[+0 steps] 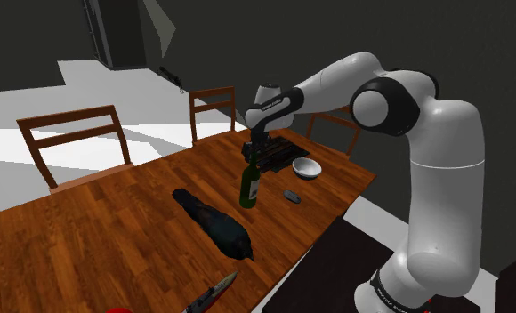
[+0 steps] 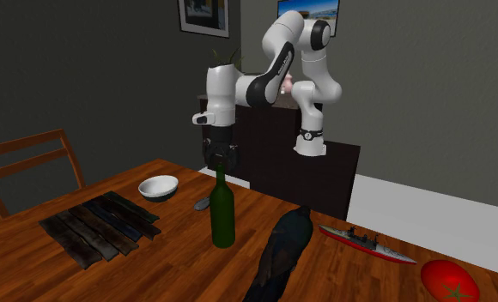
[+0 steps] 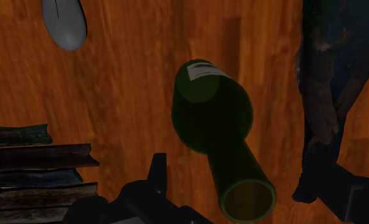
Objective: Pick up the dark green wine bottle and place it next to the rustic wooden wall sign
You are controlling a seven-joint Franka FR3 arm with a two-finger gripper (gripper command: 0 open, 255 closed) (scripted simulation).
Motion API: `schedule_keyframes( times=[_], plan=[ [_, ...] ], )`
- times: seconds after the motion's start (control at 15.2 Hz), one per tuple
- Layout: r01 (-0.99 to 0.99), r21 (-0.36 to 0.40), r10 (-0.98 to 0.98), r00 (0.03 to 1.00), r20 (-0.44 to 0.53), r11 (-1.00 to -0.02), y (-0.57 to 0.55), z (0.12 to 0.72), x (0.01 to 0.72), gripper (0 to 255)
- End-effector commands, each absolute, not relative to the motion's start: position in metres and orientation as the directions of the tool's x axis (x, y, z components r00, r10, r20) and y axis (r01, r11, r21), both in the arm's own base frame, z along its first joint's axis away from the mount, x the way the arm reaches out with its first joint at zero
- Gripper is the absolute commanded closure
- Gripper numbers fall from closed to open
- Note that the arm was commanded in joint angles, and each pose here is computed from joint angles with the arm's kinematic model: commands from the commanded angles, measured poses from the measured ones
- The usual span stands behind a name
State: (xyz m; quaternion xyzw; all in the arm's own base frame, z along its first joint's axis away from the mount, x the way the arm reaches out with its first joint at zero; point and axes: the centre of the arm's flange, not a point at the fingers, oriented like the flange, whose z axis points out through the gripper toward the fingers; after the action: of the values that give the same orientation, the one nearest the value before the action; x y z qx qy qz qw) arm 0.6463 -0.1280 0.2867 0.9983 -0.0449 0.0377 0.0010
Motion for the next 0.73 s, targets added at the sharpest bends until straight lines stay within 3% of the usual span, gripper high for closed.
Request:
schedule_keyframes(
  times=[0.0, 0.4, 0.46, 0.66],
  plan=[
    [-0.090, -0.001, -0.089, 0.993, 0.076, -0.996, -0.1281, 0.2844, 0.6467, 0],
    [-0.090, -0.001, -0.089, 0.993, 0.076, -0.996, -0.1281, 0.2845, 0.6467, 0],
    [-0.090, -0.001, -0.089, 0.993, 0.076, -0.996, -0.1281, 0.2845, 0.6467, 255],
    [-0.090, -0.001, -0.089, 0.993, 0.076, -0.996, -0.1281, 0.2845, 0.6467, 255]
  ],
)
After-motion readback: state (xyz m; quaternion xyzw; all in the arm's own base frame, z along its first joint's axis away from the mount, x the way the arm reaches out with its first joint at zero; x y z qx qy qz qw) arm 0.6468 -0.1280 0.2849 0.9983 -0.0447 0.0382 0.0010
